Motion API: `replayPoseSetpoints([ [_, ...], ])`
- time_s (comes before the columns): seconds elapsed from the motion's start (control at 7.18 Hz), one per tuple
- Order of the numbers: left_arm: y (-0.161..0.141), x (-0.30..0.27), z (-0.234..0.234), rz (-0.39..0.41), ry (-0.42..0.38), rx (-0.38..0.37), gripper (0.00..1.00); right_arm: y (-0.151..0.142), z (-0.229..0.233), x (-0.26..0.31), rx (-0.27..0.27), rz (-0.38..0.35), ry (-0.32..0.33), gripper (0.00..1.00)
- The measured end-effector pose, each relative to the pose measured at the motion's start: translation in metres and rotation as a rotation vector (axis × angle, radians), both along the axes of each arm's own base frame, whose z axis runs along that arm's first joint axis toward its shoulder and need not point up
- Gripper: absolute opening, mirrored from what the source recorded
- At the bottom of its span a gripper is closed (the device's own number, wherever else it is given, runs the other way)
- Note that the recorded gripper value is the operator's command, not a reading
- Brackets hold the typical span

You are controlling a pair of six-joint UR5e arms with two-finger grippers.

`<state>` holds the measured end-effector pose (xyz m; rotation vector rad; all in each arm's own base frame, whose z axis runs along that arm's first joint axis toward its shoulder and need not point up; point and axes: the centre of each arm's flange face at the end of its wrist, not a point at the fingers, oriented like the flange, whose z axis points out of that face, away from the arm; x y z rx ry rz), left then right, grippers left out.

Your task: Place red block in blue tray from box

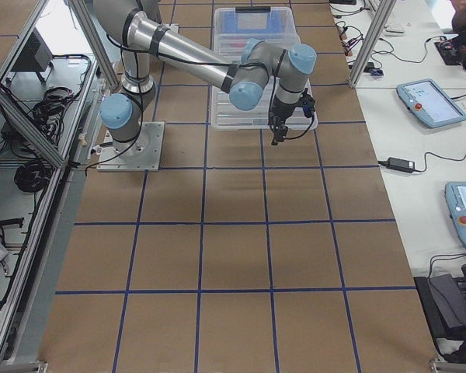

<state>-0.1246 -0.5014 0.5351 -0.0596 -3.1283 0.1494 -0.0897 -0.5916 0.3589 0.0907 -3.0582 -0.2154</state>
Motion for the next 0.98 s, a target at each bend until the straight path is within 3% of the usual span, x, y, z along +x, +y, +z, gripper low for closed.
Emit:
replayPoseSetpoints([
  [0.28,0.001,0.001,0.001,0.003,-0.004,0.002,1.0,0.001,0.009,0.002,-0.015,-0.005,0.0,1.0],
  [0.56,-0.009,-0.001,-0.02,0.001,0.008,0.04,1.0,0.007,0.048,0.01,-0.056,-0.007,0.008,1.0],
  [0.98,-0.036,-0.006,-0.129,-0.024,0.011,0.076,1.0,0.036,0.108,0.043,-0.066,0.019,-0.001,1.0],
])
